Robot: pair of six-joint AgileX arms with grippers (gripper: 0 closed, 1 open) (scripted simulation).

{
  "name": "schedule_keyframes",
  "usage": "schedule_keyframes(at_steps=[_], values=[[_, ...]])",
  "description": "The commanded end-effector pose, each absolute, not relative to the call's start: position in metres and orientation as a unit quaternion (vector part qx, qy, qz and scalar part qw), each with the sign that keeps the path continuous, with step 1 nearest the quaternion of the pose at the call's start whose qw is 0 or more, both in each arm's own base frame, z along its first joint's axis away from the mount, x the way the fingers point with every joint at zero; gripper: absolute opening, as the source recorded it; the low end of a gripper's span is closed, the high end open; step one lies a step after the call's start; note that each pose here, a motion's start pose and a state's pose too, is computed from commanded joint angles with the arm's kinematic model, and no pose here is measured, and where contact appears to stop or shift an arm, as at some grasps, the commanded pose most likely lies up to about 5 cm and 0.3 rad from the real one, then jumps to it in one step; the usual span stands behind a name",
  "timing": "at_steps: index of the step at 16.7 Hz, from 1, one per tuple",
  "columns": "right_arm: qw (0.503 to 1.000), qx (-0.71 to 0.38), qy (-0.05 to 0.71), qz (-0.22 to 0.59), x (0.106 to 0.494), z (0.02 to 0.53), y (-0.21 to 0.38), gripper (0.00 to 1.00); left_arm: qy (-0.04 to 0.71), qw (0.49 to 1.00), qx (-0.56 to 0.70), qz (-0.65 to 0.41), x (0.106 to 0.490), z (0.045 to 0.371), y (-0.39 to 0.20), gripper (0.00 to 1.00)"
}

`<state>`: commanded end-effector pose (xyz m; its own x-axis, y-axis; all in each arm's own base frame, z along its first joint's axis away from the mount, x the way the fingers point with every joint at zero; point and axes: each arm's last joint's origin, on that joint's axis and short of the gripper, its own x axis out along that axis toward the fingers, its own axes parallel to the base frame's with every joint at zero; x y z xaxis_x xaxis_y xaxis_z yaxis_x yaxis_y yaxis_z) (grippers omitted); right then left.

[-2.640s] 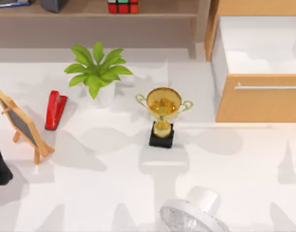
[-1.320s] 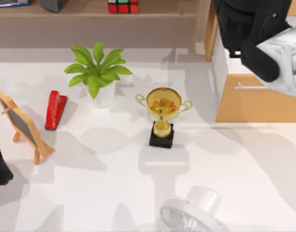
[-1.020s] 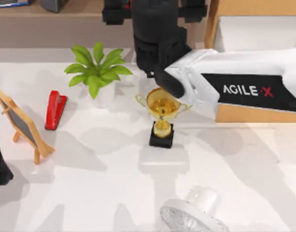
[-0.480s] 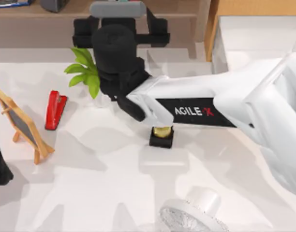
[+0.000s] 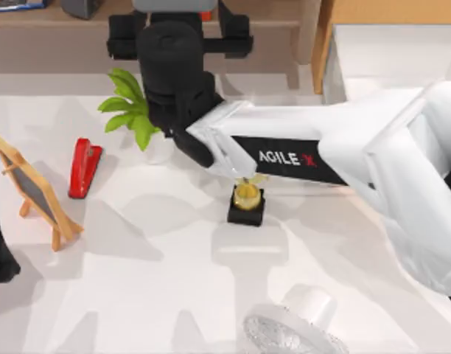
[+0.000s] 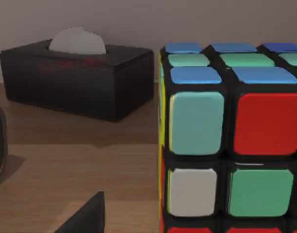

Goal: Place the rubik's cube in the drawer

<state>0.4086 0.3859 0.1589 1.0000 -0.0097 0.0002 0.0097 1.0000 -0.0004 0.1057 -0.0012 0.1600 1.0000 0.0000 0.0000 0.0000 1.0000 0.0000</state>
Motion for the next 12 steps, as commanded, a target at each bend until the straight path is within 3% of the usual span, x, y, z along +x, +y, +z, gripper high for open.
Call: schedule_keyframes(at_steps=[5,10,12], values=[[1.000,0.000,0.000,-0.005,0.439,0.159,0.385,1.00,0.000,1.000,0.000,0.000,0.106,0.160,-0.001,1.00],[1.000,0.000,0.000,-0.005,0.443,0.159,0.384,1.00,0.000,1.000,0.000,0.000,0.106,0.160,-0.001,1.00],[1.000,0.000,0.000,-0.005,0.443,0.159,0.384,0.85,0.000,1.000,0.000,0.000,0.106,0.160,-0.001,1.00]])
